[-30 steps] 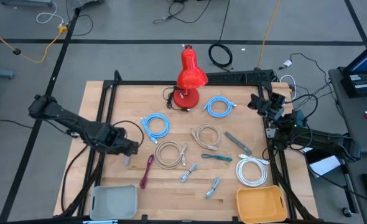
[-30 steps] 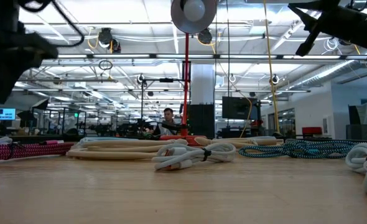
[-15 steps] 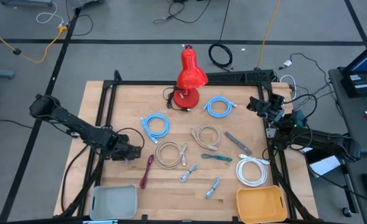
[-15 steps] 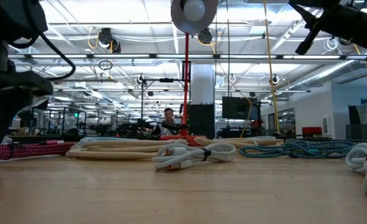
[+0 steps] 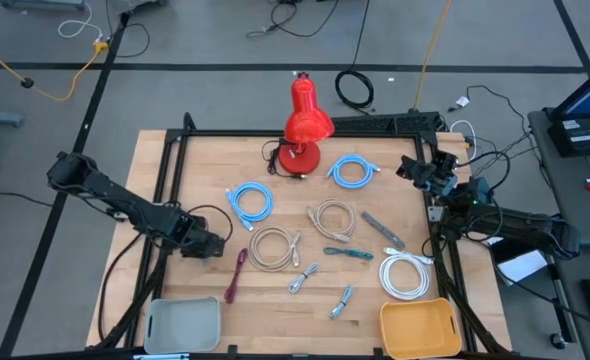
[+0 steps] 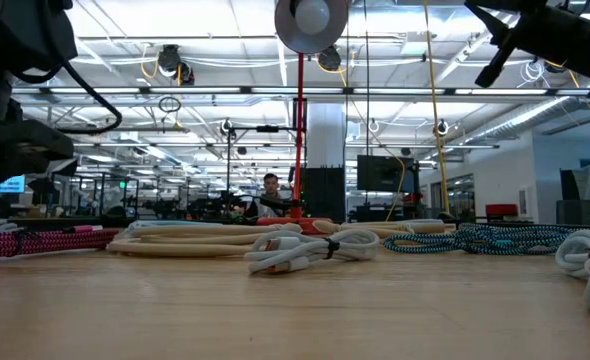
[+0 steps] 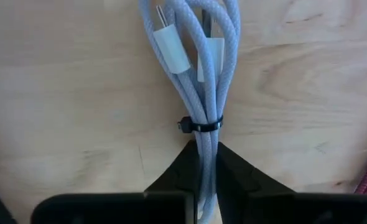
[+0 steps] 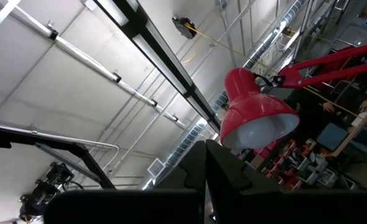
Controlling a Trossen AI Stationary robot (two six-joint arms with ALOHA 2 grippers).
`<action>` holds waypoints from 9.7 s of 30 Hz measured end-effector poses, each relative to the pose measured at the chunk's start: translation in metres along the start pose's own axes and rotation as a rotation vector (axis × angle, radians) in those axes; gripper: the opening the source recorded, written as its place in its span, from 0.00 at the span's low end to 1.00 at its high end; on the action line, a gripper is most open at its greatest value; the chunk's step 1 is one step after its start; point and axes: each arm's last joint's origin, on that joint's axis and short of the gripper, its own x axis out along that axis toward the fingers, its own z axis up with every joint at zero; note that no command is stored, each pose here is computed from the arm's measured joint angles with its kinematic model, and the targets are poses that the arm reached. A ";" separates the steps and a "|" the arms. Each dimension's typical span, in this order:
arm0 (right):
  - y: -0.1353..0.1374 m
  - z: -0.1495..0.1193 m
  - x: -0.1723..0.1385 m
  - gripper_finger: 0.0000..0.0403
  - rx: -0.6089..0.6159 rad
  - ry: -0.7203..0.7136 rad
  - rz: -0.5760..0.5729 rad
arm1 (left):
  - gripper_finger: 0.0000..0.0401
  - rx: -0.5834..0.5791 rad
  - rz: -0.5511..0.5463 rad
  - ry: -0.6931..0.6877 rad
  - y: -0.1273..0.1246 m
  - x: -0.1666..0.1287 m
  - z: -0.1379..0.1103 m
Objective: Pick & Place USB Port
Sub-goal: Put the light purple charger cable into the white bin, then put the top blue HDMI cable into the yellow bin
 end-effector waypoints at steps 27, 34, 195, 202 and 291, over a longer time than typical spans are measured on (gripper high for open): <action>-0.015 -0.007 0.004 0.00 -0.022 0.049 -0.103 | 0.06 0.561 -0.051 0.255 -0.029 -0.064 -0.179; -0.019 -0.009 0.005 0.00 -0.019 0.059 -0.130 | 0.06 0.662 0.052 0.205 -0.024 -0.021 -0.198; -0.107 -0.013 0.071 0.02 -0.862 1.083 -1.132 | 0.33 0.505 -0.666 -0.723 -0.144 -0.115 -0.055; -0.048 -0.014 0.093 0.02 -0.896 1.044 -0.877 | 0.33 0.190 -0.646 -0.733 -0.142 -0.110 -0.028; 0.071 -0.072 0.109 0.39 -0.544 1.224 -0.162 | 0.06 1.173 -0.685 -0.425 -0.244 -0.172 0.000</action>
